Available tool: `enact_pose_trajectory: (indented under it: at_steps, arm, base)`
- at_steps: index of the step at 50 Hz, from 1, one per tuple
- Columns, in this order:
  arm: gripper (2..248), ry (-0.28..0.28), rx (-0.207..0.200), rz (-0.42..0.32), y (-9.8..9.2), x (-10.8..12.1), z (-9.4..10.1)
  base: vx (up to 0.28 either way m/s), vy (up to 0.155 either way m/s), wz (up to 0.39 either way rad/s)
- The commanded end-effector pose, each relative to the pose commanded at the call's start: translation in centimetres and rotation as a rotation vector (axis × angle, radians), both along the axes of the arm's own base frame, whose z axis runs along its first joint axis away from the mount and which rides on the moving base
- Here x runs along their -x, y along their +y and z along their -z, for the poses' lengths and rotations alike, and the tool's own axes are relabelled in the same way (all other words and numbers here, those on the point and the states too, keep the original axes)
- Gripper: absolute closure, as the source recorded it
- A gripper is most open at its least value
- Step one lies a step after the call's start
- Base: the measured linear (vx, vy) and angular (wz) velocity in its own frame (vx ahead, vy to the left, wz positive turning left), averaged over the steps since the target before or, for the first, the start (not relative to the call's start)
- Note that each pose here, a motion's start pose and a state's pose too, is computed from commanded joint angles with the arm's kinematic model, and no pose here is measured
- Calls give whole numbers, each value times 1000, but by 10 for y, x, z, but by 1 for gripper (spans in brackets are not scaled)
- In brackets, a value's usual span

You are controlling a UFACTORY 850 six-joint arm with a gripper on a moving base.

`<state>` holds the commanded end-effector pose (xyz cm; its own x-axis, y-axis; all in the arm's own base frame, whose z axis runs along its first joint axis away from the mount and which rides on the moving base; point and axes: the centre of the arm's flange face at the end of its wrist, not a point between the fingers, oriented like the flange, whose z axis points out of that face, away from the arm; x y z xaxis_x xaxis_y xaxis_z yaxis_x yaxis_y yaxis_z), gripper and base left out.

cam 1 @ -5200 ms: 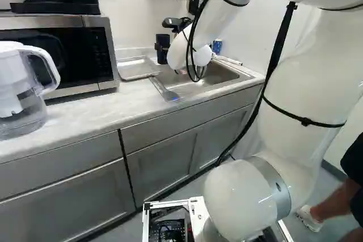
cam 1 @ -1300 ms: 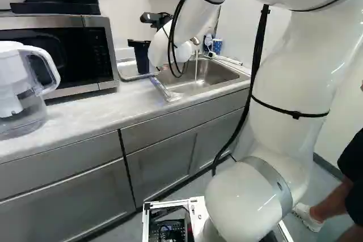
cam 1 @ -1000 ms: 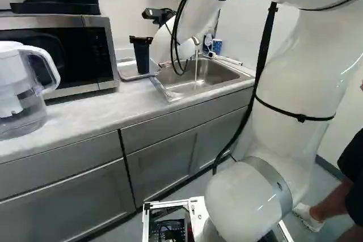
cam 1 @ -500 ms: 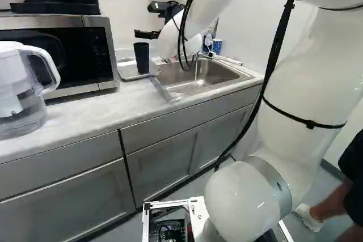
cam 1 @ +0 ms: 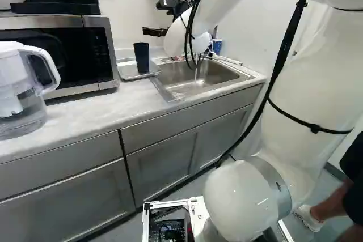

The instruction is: Rinse the cup and place it in the tray

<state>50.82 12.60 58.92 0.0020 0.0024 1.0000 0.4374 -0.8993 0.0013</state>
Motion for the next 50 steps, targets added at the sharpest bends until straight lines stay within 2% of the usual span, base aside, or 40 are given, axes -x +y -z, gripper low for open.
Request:
enact_pose_trajectory:
  at_steps: [50]
  arm:
    - [3,-54,4,113,-49,-37,-47]
  base:
    - [0,0,0]
